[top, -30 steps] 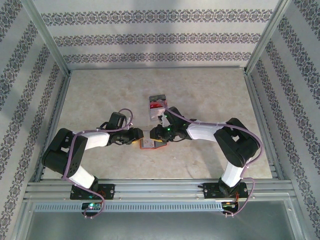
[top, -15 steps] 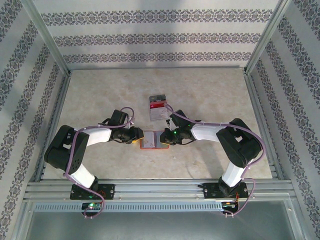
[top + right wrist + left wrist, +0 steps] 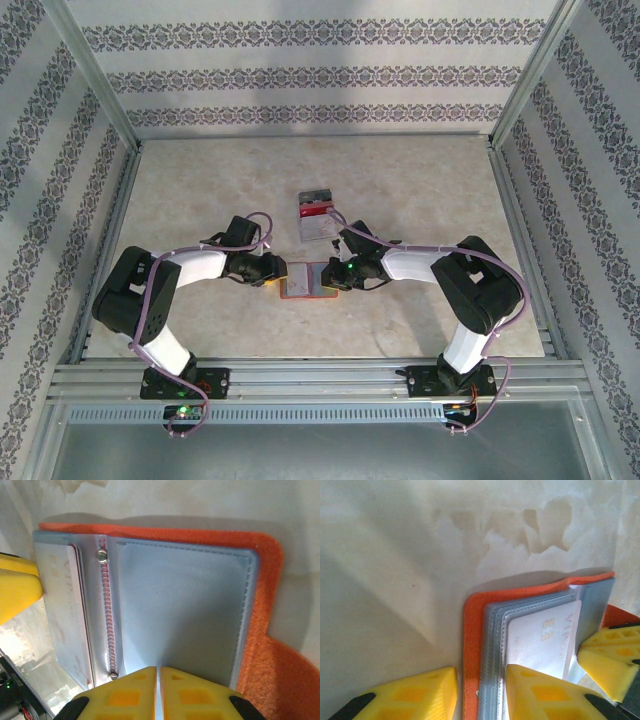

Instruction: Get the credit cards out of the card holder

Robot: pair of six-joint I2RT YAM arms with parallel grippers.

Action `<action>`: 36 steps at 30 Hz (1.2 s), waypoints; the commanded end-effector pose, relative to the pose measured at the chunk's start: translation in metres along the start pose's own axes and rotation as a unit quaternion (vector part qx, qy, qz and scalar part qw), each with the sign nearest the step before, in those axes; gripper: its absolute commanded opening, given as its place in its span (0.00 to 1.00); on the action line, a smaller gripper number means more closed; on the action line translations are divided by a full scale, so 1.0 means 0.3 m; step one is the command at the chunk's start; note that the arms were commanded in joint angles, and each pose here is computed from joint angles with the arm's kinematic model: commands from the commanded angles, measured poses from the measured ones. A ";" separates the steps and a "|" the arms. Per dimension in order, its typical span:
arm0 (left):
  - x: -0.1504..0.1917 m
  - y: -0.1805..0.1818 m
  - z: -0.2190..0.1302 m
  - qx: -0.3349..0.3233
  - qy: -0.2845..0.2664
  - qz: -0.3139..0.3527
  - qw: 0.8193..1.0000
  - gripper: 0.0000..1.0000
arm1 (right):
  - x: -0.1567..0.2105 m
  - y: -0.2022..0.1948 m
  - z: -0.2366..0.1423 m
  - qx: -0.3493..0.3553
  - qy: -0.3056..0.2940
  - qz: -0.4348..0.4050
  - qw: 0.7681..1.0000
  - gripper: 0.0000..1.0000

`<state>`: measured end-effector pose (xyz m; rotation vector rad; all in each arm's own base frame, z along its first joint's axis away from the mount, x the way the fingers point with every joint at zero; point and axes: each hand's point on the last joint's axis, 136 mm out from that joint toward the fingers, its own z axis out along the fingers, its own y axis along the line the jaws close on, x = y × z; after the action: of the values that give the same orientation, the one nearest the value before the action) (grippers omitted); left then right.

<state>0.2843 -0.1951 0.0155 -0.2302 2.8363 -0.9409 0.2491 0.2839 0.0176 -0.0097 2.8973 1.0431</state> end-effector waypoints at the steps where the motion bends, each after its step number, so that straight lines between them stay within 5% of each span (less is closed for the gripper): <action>1: 0.093 0.249 0.058 -0.154 0.026 -0.001 0.988 0.34 | 0.026 -0.071 0.009 0.032 0.015 0.011 0.999 0.14; 23: 0.092 0.216 0.063 -0.141 0.027 0.006 0.990 0.34 | -0.083 0.300 -0.210 -0.146 -0.029 -0.043 0.988 0.26; 30: 0.091 0.215 0.061 -0.140 0.025 0.006 0.990 0.34 | -0.059 0.383 -0.114 -0.158 0.004 -0.049 0.986 0.25; 36: 0.093 0.216 0.060 -0.142 0.025 0.007 0.990 0.34 | -0.069 0.312 -0.019 -0.120 0.007 -0.025 0.992 0.22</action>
<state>0.2832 -0.1954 0.0129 -0.1810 2.8470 -0.8699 0.2590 0.3512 0.0909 -0.1462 2.7396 1.4136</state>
